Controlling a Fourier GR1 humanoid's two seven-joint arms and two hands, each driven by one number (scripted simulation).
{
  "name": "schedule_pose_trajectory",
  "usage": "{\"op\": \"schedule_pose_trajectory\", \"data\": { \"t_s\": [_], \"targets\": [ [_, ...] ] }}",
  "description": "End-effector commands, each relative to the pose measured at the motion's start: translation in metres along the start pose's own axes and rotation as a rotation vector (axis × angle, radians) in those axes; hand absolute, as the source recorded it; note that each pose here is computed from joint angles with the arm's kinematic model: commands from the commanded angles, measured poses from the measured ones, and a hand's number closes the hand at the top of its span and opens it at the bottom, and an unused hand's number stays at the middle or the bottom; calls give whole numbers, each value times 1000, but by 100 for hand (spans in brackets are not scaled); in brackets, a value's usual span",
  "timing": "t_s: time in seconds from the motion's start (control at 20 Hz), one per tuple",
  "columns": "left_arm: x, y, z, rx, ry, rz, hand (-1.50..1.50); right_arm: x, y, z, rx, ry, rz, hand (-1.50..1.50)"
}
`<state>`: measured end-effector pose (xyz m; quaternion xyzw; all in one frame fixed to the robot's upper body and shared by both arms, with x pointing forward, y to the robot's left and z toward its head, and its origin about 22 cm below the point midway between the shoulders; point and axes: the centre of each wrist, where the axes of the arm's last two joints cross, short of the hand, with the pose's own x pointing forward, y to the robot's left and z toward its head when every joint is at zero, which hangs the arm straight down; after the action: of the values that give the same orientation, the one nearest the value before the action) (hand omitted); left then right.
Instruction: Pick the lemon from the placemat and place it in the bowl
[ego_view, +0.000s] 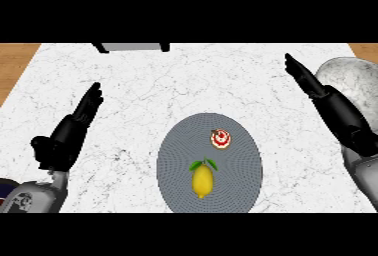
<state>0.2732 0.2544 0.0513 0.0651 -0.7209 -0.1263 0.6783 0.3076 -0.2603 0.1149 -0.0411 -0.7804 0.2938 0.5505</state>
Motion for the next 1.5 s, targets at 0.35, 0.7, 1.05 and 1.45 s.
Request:
{"op": "schedule_pose_trajectory", "data": {
  "t_s": [0.35, 0.7, 1.05, 1.45],
  "targets": [
    [23, 35, -12, 220, -37, -90, 0, -67, 25, 23, -276, 170, -215, 150],
    [19, 17, -13, 233, 3, -88, 0, -80, 51, 44, 101, -187, -331, -150],
    [15, 23, -14, 233, 8, -94, 0, -33, 2, 20, 331, -75, -6, -150],
    [17, 26, -16, 237, -2, -92, 0, 32, 46, -20, 544, 23, 289, -150]
  ]
}}
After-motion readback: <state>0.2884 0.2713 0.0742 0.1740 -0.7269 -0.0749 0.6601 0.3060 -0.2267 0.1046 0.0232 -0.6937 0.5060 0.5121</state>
